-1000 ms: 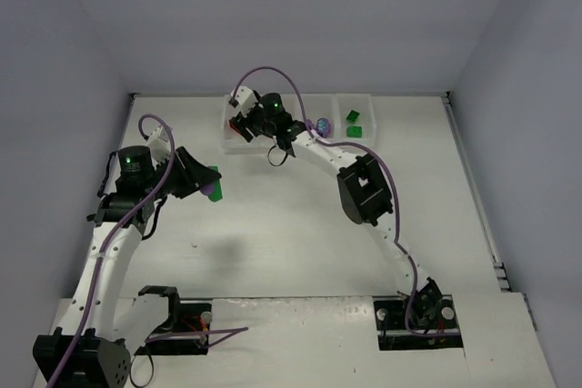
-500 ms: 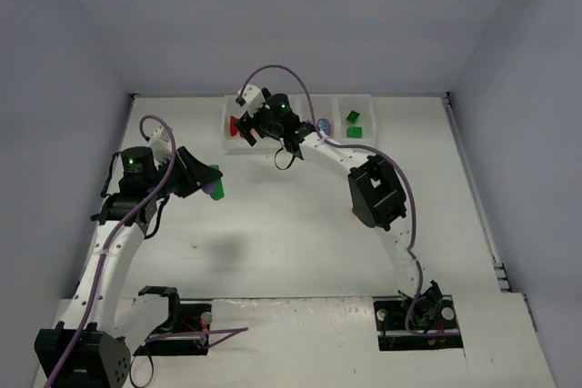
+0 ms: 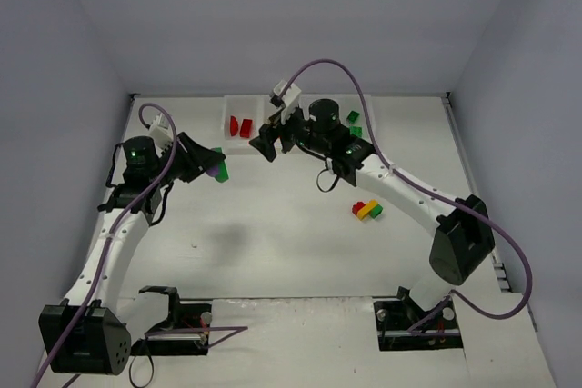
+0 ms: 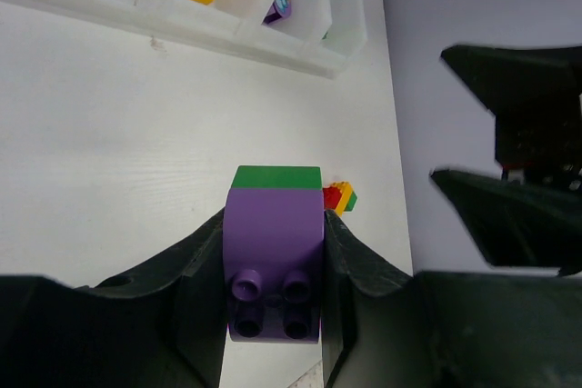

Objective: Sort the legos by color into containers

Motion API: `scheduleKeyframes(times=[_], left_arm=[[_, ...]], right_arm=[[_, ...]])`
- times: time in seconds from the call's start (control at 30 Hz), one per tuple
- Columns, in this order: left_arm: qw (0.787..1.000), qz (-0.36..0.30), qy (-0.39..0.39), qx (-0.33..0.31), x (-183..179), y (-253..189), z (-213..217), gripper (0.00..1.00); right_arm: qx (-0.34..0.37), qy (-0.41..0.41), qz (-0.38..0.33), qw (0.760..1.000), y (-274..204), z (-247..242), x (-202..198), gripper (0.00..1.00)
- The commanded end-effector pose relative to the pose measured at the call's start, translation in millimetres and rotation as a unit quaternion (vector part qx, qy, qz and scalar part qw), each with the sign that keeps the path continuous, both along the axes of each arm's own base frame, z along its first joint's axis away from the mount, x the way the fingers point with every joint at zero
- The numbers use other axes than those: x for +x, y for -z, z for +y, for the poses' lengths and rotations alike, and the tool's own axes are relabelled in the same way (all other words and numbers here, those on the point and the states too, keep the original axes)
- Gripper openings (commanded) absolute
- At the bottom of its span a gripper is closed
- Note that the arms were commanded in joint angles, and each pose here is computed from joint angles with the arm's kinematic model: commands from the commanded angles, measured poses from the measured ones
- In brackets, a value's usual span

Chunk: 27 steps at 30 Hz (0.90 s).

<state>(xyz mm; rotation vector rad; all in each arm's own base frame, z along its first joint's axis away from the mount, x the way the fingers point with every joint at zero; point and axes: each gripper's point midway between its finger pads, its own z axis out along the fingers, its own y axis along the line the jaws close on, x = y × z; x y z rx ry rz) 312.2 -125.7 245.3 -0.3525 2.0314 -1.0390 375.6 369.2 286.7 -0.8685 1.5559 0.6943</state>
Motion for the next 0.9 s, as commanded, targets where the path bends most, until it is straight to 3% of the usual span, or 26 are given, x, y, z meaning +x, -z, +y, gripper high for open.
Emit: scheduleKeyframes(times=[0.0, 0.27, 0.87], left_arm=[[0.995, -0.091, 0.012, -0.025, 15, -52, -6, 0.0], [0.994, -0.102, 0.017, -0.046, 15, -64, -10, 0.02], [0.992, -0.117, 0.006, -0.055, 11, -70, -21, 0.03]], right_arm=[[0.039, -0.059, 0.026, 0.997, -14, 20, -45, 0.8], [0.062, -0.112, 0.059, 0.99, -12, 42, -85, 0.83], [0.086, -0.144, 0.061, 0.984, -22, 73, -91, 0.74]])
